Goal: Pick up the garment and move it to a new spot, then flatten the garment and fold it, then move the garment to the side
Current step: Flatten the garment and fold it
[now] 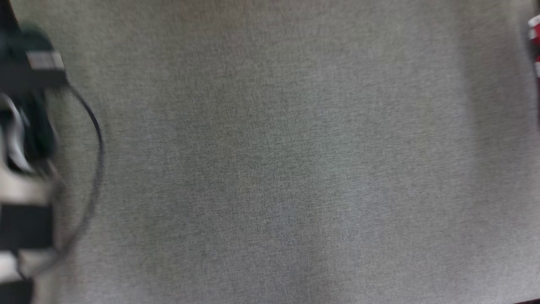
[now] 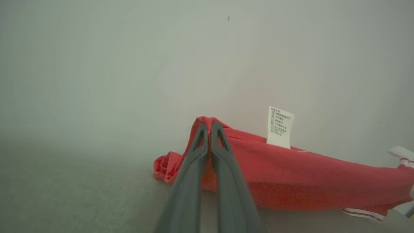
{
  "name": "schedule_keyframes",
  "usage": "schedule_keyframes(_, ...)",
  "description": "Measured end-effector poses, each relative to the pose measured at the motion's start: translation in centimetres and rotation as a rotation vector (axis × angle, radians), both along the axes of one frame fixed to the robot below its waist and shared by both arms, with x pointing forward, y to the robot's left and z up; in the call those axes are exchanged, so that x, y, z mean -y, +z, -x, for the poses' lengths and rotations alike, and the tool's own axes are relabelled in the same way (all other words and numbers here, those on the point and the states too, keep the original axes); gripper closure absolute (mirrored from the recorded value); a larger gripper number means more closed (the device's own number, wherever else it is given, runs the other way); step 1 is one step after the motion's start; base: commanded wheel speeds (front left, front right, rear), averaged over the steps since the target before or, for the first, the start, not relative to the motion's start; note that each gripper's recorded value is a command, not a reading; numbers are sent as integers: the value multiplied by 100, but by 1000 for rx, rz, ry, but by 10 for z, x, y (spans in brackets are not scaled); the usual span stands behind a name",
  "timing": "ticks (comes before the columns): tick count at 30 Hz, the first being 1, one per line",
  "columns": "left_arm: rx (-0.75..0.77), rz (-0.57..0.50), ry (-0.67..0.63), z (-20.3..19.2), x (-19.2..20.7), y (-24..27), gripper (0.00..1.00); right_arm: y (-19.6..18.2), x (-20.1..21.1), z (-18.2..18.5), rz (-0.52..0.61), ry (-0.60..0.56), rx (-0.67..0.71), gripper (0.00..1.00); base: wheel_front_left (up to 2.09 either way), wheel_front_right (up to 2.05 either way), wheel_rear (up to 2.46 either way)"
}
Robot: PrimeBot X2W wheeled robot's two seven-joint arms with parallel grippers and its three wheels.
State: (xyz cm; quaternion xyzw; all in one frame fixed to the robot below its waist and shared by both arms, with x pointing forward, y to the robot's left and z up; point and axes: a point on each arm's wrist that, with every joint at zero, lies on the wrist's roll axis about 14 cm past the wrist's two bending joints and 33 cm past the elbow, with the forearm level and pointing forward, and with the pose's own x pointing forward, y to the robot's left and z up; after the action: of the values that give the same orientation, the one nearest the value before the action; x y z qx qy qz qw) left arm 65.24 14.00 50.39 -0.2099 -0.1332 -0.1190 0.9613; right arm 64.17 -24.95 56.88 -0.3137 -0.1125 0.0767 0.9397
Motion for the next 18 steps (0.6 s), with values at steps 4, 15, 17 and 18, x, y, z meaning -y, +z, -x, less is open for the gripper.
schedule_keyframes(4,-136,27,42,43,-8,-38,100,-12,8,39,-44,-25,-108,100,0,0,0)
schedule_keyframes(15,-354,102,128,146,-18,-72,100,-62,-4,174,-230,-79,-576,100,0,0,0)
schedule_keyframes(17,-370,120,147,159,-23,-72,100,-68,-7,197,-257,-93,-657,100,0,0,0)
schedule_keyframes(18,-378,126,155,166,-25,-72,100,-72,-9,208,-267,-97,-698,100,0,0,0)
